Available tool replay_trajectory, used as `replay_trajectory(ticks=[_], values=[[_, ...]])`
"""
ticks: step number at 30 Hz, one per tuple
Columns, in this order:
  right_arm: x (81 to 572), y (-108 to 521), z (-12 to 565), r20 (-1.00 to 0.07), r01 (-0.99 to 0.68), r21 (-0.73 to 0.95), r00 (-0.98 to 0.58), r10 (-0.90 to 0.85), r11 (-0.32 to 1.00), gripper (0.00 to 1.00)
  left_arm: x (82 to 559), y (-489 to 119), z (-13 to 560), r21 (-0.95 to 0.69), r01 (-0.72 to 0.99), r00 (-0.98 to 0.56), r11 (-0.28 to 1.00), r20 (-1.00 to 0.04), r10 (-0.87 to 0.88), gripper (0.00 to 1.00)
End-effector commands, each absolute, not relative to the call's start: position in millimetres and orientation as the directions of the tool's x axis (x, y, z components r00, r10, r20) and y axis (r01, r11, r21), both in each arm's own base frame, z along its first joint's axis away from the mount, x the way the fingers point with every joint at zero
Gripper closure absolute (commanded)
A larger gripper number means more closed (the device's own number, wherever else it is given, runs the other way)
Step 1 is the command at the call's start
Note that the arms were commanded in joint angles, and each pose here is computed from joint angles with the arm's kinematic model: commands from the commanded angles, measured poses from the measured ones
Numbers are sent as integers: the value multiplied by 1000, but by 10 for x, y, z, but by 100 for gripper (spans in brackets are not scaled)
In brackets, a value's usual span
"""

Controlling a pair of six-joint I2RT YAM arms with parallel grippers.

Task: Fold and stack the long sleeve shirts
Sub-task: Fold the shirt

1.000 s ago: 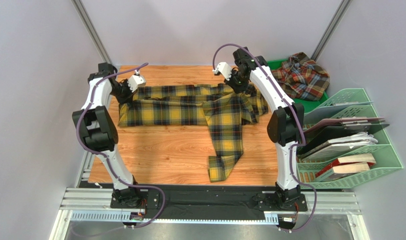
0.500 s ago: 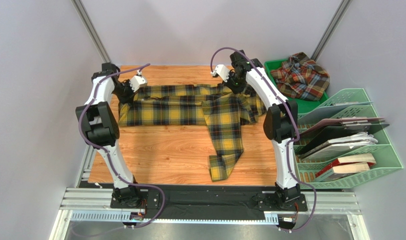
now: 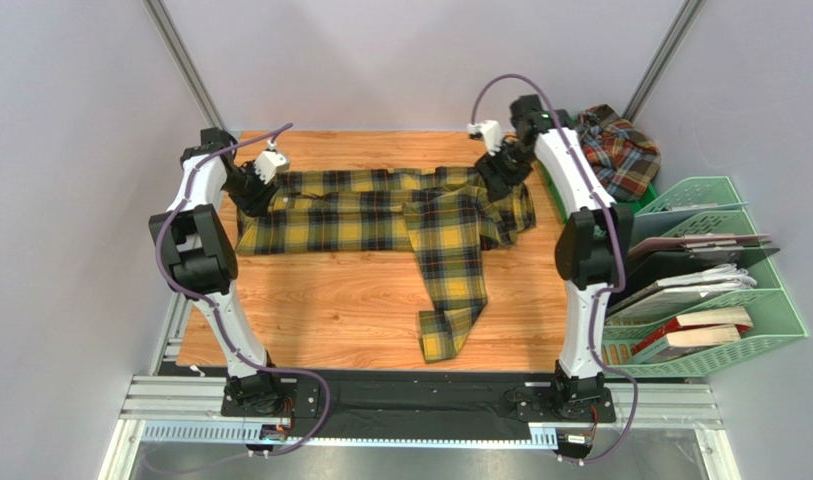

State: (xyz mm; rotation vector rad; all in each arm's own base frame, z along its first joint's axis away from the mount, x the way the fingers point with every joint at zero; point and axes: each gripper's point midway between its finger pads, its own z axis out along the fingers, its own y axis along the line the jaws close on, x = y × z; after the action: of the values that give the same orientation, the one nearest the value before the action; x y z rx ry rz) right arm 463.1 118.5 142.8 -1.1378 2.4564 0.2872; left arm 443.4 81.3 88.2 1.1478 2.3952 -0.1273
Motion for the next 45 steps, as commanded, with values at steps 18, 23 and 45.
replay_trajectory(ticks=[18,23,45], values=[[3945,942,694,-260,-574,352,-819,-512,739,39,4039,656,758,-62,621,-721,781,-435,539,40],[3946,794,496,-206,-574,310,-818,-536,758,64,4027,754,551,-64,602,-754,796,-374,540,44],[3519,482,146,70,-500,296,-838,-541,814,99,3586,1069,86,12,638,-759,770,-159,632,65]])
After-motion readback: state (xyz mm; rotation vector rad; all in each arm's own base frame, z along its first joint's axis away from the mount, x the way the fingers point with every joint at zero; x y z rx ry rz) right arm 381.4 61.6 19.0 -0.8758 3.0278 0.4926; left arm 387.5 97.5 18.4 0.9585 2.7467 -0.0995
